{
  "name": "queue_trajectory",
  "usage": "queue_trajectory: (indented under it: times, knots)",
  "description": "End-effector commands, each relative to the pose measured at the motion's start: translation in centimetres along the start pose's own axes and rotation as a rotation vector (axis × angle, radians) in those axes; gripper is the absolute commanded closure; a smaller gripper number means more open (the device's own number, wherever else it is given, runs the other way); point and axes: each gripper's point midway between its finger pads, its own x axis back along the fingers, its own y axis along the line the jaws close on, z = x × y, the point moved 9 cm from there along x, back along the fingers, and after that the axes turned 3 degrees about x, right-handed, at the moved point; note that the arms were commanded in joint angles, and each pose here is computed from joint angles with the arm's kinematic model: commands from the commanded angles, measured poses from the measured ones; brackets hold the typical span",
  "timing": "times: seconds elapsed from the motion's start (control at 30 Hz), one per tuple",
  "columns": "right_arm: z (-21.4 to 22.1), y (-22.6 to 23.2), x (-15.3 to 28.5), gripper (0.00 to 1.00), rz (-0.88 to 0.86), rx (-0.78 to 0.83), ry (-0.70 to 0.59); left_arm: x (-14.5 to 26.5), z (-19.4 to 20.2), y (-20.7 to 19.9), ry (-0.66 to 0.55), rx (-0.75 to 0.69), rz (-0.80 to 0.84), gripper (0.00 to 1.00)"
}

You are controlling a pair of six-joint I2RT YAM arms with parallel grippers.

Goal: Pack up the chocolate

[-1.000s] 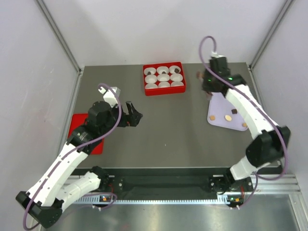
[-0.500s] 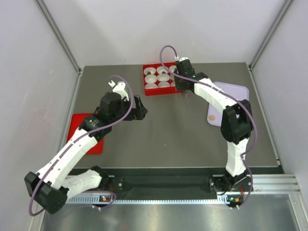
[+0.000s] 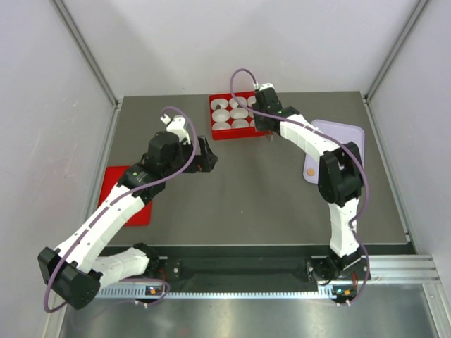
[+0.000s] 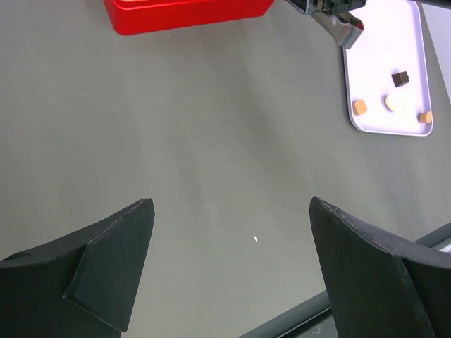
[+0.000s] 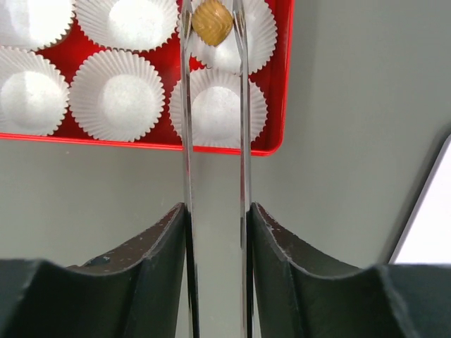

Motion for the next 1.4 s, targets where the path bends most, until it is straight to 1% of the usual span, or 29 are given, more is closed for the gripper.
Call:
queue_trajectory:
  times: [0.0,0.13,0.23,0.27,0.33,0.37,0.43,0.47,0.53,0.57,0.63,0.67,0.7,0.73,0.77,0.8,0.83,0.87,0.97,1.07,1.17,1.23,1.37]
  knots:
    - [-3.2,-0.1,0.4,0.59,0.022,-0.019,-0.122,0.7,-2.1,-1.2,-0.078,-0.015,0.053,0.04]
    - [-4.0,-0.3,1.2,0.58,0.02,-0.019,-0.145,0.8,-2.2,-1.3,-0.085,-0.014,0.057,0.04]
    - [-4.7,-0.8,2.7,0.58,0.03,-0.02,-0.172,0.7,-2.1,-1.2,-0.08,-0.014,0.054,0.04]
    - [-5.4,-1.2,4.0,0.58,0.034,-0.03,-0.197,0.7,-2.0,-1.4,-0.064,-0.015,0.078,0.04]
    - [-5.5,-1.6,5.3,0.58,0.039,-0.036,-0.205,0.8,-2.0,-1.5,-0.065,-0.015,0.088,0.04]
    - [-6.2,-2.0,7.1,0.58,0.037,-0.049,-0.238,1.0,-2.1,-1.6,-0.071,-0.015,0.091,0.04]
    - [-5.7,-2.6,8.6,0.58,0.046,-0.061,-0.227,1.1,-2.2,-1.6,-0.075,-0.02,0.095,0.04]
    - [-5.9,-3.3,10.7,0.58,0.06,-0.075,-0.245,1.2,-2.3,-1.7,-0.08,-0.022,0.097,0.04]
    - [-4.0,-4.1,12.2,0.58,0.094,-0.095,-0.179,1.3,-2.2,-1.7,-0.078,-0.027,0.103,0.04]
    - [-3.8,-4.8,14.4,0.58,0.112,-0.118,-0.19,1.4,-2.2,-1.6,-0.077,-0.027,0.105,0.04]
    - [-0.6,-5.4,15.6,0.58,0.129,-0.143,-0.079,1.6,-2.0,-1.7,-0.077,-0.026,0.115,0.04]
    - [0.1,-6.1,17.7,0.58,0.13,-0.173,-0.088,1.6,-1.8,-1.6,-0.075,-0.027,0.124,0.04]
    - [2.6,-6.1,17.6,0.59,0.139,-0.188,-0.024,1.7,-1.7,-1.7,-0.072,-0.026,0.132,0.03]
    - [3.7,-6.3,18.3,0.59,0.137,-0.199,-0.003,1.6,-1.6,-1.6,-0.07,-0.026,0.134,0.04]
    - [4.9,-6.9,20.1,0.59,0.134,-0.216,0.003,1.7,-1.5,-1.6,-0.066,-0.026,0.144,0.04]
    - [7.2,-6.9,20.1,0.59,0.143,-0.231,0.057,1.8,-1.4,-1.6,-0.063,-0.027,0.148,0.04]
    - [8.3,-7.0,20.6,0.59,0.136,-0.241,0.076,1.8,-1.3,-1.6,-0.062,-0.027,0.147,0.04]
    - [10.3,-7.3,21.4,0.59,0.142,-0.256,0.114,1.9,-1.2,-1.6,-0.063,-0.027,0.148,0.04]
    - [13.5,-7.9,22.8,0.59,0.155,-0.28,0.172,2.1,-1.2,-1.5,-0.067,-0.029,0.154,0.03]
    - [15.8,-8.3,23.6,0.59,0.165,-0.309,0.199,2.4,-1.1,-1.6,-0.068,-0.025,0.161,0.04]
    - [17.2,-8.9,24.1,0.59,0.195,-0.316,0.224,2.5,-1.0,-1.5,-0.072,-0.017,0.163,0.03]
    - [17.5,-9.4,24.2,0.59,0.233,-0.325,0.217,2.5,-0.9,-1.5,-0.071,-0.011,0.164,0.04]
    - [17.9,-11.6,23.8,0.59,0.32,-0.411,0.235,2.5,-0.8,-1.6,-0.061,-0.006,0.175,0.04]
